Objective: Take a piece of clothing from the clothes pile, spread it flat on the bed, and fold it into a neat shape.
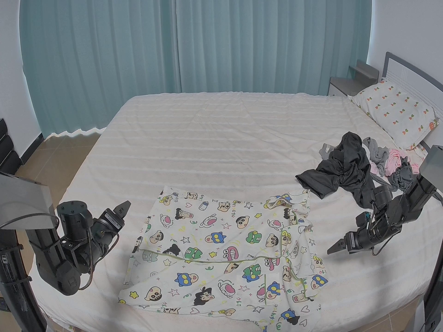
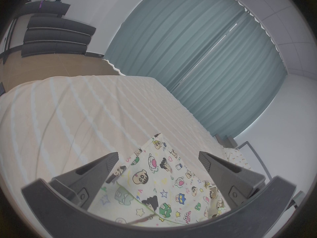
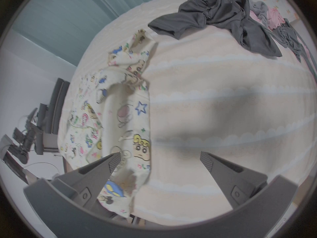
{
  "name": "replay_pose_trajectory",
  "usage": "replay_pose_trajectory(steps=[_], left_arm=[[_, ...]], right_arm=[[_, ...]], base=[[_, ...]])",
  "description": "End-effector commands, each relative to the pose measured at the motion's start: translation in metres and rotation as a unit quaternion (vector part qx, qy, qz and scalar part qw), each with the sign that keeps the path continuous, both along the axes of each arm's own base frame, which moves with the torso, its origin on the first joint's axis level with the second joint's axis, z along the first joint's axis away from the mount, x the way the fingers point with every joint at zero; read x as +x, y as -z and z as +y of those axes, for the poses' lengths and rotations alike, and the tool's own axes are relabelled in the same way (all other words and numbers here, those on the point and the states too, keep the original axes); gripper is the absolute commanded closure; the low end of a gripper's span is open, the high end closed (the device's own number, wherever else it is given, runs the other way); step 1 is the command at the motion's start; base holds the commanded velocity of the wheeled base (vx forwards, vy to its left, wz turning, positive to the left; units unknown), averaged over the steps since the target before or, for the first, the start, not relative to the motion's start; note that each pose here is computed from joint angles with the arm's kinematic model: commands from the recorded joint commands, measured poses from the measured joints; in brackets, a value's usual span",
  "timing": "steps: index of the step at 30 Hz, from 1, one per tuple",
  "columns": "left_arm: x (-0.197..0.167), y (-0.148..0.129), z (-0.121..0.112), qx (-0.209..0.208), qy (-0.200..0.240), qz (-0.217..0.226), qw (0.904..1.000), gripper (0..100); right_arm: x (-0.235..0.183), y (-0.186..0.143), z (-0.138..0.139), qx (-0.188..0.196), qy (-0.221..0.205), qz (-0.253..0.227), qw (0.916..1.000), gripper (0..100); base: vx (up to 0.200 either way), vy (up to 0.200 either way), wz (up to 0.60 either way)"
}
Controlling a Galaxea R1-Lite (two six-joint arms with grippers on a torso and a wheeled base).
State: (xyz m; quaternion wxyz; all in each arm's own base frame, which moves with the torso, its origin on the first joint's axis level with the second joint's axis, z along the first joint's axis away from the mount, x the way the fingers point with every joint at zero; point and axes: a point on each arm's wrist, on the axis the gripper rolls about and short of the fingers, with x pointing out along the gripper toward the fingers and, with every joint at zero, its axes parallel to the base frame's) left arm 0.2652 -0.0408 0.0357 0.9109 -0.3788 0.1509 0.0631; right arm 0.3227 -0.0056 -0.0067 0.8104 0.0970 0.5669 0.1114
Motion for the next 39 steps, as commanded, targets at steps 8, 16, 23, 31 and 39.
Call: replay_pose_trajectory(steps=[8, 16, 23, 31, 39], left_arm=[[-0.006, 0.018, -0.002, 0.006, -0.013, 0.034, 0.9993, 0], [-0.006, 0.019, -0.001, 0.006, -0.014, 0.036, 0.9992, 0], [-0.006, 0.019, -0.001, 0.006, -0.014, 0.036, 0.9992, 0], [-0.006, 0.019, -0.002, 0.007, -0.016, 0.036, 0.9992, 0], [-0.006, 0.018, -0.001, 0.007, -0.017, 0.035, 0.9992, 0]], right_arm=[[0.033, 0.020, 0.051, -0.076, -0.062, -0.020, 0.9950, 0], [0.049, 0.031, 0.074, -0.098, -0.079, -0.031, 0.9916, 0], [0.051, 0.029, 0.085, -0.097, -0.090, -0.020, 0.9910, 0], [0.052, 0.035, 0.091, -0.088, -0.081, -0.010, 0.9927, 0], [0.049, 0.033, 0.105, -0.063, -0.065, -0.002, 0.9959, 100]], base=[[0.000, 0.000, 0.00], [0.000, 0.000, 0.00], [0.000, 0.000, 0.00], [0.000, 0.000, 0.00], [0.000, 0.000, 0.00]])
